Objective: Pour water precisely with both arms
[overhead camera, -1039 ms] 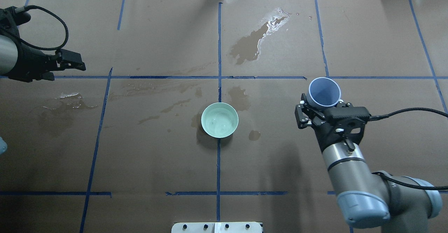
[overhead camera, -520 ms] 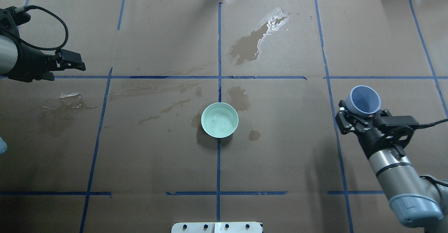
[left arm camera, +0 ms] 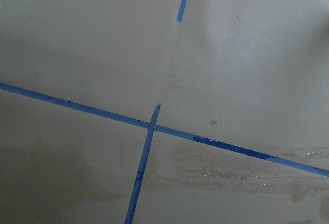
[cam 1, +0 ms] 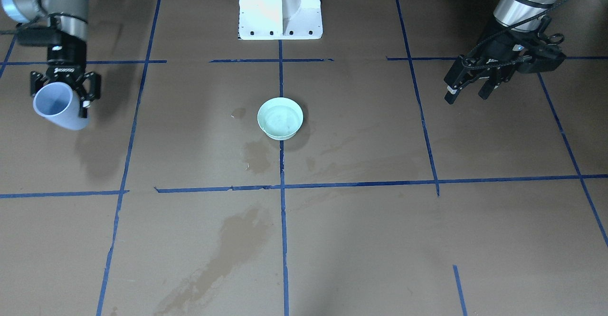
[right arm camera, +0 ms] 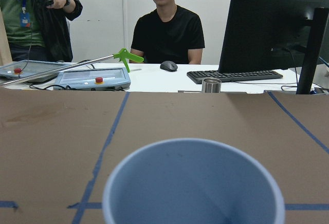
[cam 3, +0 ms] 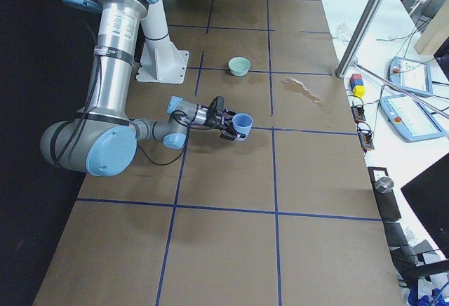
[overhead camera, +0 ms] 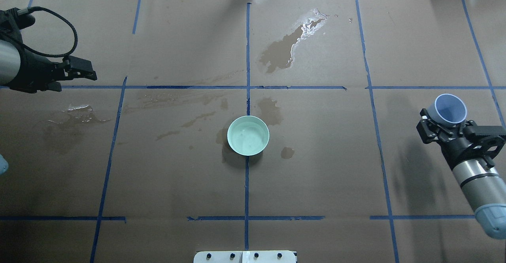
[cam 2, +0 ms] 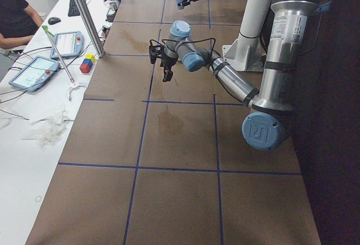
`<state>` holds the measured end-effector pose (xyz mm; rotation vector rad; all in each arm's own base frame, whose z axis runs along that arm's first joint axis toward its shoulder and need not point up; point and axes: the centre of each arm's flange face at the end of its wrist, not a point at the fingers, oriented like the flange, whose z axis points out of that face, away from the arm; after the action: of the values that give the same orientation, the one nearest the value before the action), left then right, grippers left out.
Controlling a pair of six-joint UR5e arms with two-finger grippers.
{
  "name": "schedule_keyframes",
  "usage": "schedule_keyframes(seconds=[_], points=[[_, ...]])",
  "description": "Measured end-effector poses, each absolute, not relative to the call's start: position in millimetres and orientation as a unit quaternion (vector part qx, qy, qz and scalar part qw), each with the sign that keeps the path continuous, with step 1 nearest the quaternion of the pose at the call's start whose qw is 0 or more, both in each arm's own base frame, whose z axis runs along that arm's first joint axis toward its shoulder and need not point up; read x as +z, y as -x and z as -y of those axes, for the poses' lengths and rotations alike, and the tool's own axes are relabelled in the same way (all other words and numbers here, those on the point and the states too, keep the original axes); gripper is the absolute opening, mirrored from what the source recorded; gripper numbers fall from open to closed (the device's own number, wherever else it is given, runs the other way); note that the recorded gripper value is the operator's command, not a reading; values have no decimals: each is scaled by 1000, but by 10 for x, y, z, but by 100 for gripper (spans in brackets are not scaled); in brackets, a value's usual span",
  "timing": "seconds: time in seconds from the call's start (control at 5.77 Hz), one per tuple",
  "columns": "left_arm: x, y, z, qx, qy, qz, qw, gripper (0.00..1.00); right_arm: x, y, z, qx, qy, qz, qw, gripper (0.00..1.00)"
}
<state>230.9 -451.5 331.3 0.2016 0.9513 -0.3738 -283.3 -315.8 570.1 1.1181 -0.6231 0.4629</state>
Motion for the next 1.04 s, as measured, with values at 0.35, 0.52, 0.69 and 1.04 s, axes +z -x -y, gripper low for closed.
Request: schedule_keyframes(seconds=[0.35, 0.52, 0.69, 1.04], points=[[3312, -2314, 4512, -178, -96, -455, 867, 100, 6071, 2732, 3282, 207, -516, 278, 783, 1], [3309, -2312, 4511, -178, -97, -455, 867, 100, 6131, 2792, 3329, 206, -515, 278, 784, 2], [3306, -2309, 4513, -178, -97, -455, 867, 100, 6180, 2816, 3349, 205, -514, 276, 786, 2], [3292, -2315, 4515, -178, -98, -456, 867, 100, 6363, 2801, 3348, 199, -510, 263, 794, 2]])
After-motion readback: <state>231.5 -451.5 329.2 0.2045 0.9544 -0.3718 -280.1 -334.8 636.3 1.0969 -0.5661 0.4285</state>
